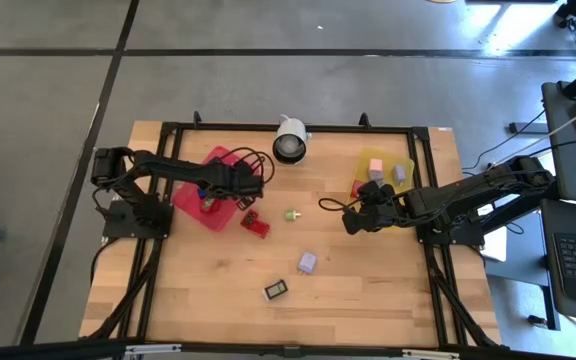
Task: Pick & Place Office items
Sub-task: Put the white digital timer into the pink bin, then put the red charger adapter into the yellow bin
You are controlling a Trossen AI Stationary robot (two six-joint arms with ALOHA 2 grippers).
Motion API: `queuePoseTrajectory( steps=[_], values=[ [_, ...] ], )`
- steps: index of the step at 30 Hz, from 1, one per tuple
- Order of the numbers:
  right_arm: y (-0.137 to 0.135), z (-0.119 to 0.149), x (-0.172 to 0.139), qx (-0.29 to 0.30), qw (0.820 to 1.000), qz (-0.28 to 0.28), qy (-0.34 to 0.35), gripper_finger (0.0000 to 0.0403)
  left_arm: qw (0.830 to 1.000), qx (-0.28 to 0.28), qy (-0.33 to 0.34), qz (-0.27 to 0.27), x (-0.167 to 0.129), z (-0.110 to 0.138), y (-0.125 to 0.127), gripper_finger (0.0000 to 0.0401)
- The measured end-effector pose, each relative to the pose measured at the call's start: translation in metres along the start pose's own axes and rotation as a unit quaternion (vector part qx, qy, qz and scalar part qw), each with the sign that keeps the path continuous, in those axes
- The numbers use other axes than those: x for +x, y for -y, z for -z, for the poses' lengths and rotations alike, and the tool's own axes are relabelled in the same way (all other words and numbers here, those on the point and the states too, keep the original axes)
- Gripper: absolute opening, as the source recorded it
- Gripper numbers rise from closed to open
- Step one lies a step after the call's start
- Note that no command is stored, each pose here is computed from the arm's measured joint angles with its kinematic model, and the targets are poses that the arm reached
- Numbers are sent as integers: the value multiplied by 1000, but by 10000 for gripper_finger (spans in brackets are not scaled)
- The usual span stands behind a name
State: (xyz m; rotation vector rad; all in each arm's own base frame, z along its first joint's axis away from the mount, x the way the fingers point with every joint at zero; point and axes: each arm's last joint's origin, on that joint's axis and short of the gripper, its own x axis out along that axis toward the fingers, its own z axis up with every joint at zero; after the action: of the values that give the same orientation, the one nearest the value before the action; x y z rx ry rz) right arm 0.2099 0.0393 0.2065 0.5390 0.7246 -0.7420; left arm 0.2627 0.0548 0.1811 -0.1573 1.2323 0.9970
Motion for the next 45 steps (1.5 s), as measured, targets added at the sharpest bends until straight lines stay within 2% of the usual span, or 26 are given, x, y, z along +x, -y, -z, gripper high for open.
queuePoseTrajectory(
  steps=[14,18,24,28,32,36,38,40,45],
  values=[
    [0,0,0,0,1000,-1,0,318,1000,-19,3,-3,0,0,0,201],
    [0,0,0,1,1000,-1,0,318,1000,10,-11,2,-4,-1,-1,209],
    [0,0,0,0,1000,-1,0,318,999,19,-22,36,-30,-15,0,202],
    [0,0,0,1,1000,-1,0,318,995,27,6,99,-55,-21,16,190],
    [0,0,0,1,1000,-1,0,318,975,51,83,199,-84,-18,48,178],
    [0,0,0,1,1000,-1,0,318,932,132,180,284,-114,-4,87,172],
    [0,0,0,1,1000,-2,1,318,914,189,214,290,-123,9,103,171],
    [-1,0,0,2,1000,-3,1,318,900,222,245,283,-129,22,120,175],
    [-1,0,0,3,1000,-4,2,318,899,274,242,240,-119,55,152,202]
  ],
)
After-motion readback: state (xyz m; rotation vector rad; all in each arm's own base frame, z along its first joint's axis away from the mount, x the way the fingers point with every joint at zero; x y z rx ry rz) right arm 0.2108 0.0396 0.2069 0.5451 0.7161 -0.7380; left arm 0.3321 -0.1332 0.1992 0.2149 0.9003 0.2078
